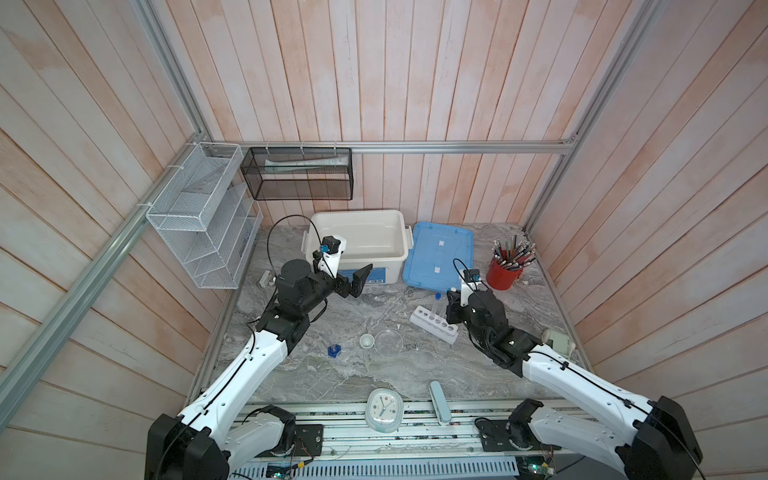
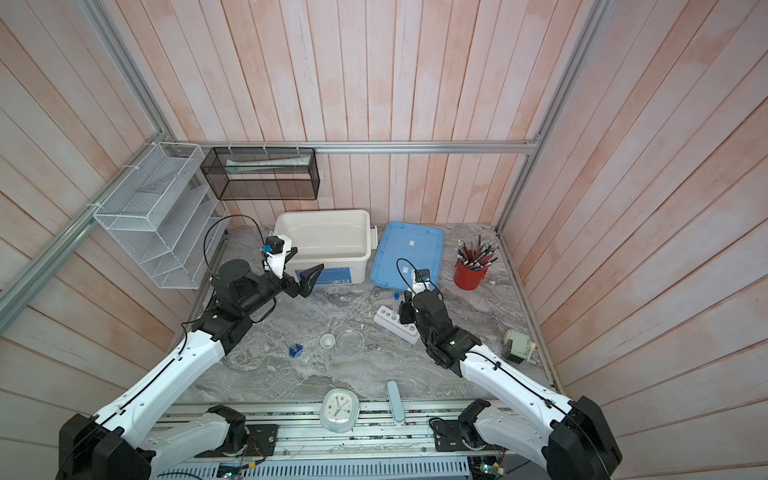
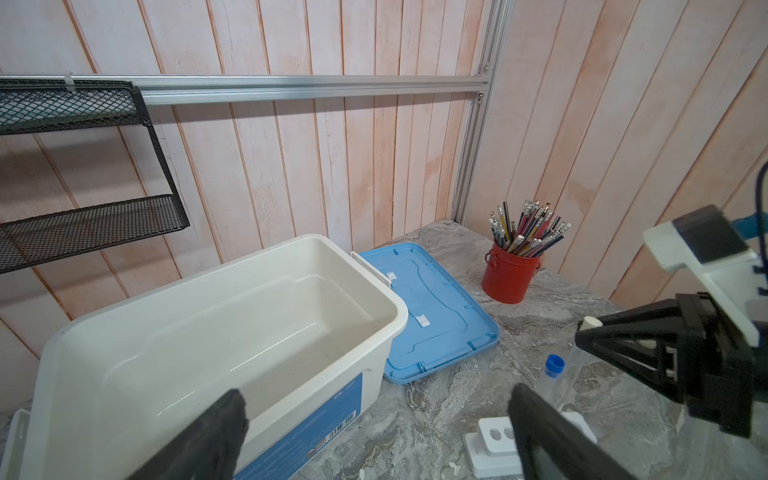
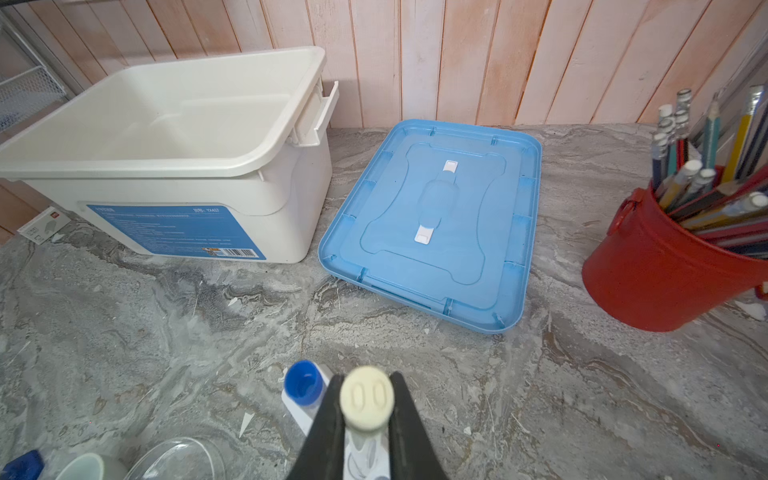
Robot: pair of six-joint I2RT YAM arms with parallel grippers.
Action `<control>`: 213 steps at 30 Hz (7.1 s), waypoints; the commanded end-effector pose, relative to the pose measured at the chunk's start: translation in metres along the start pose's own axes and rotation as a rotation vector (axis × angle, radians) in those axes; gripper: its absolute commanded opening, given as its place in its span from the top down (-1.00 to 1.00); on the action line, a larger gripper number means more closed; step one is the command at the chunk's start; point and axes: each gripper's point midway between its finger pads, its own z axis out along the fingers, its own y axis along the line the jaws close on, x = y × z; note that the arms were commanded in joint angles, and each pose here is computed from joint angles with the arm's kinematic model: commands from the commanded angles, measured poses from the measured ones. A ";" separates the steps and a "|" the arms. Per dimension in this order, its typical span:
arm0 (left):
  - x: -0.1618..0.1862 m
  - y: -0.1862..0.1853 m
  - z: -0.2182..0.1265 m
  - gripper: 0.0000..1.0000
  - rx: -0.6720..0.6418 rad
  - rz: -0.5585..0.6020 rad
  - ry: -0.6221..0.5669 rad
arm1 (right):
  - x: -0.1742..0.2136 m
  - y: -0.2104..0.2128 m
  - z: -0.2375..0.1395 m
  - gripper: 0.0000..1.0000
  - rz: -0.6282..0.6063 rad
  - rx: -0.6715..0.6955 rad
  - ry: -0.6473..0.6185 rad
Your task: Organize the chemistry lab equipment
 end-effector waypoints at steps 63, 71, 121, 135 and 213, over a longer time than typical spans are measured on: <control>0.013 -0.003 0.002 -1.00 0.024 0.007 0.034 | 0.041 -0.003 0.019 0.85 -0.007 -0.001 0.059; 0.013 -0.003 0.003 -1.00 0.025 0.007 0.034 | 0.045 -0.005 0.018 0.85 -0.021 0.006 0.065; 0.012 -0.007 0.001 -1.00 0.047 0.019 0.029 | 0.047 0.005 0.009 0.28 -0.091 0.009 0.016; 0.003 -0.001 -0.002 -1.00 0.024 0.001 0.009 | -0.017 0.018 -0.023 0.10 -0.053 -0.050 -0.119; 0.117 0.208 0.035 -0.71 -0.374 -0.645 0.255 | -0.067 0.089 0.229 0.68 0.007 -0.142 0.233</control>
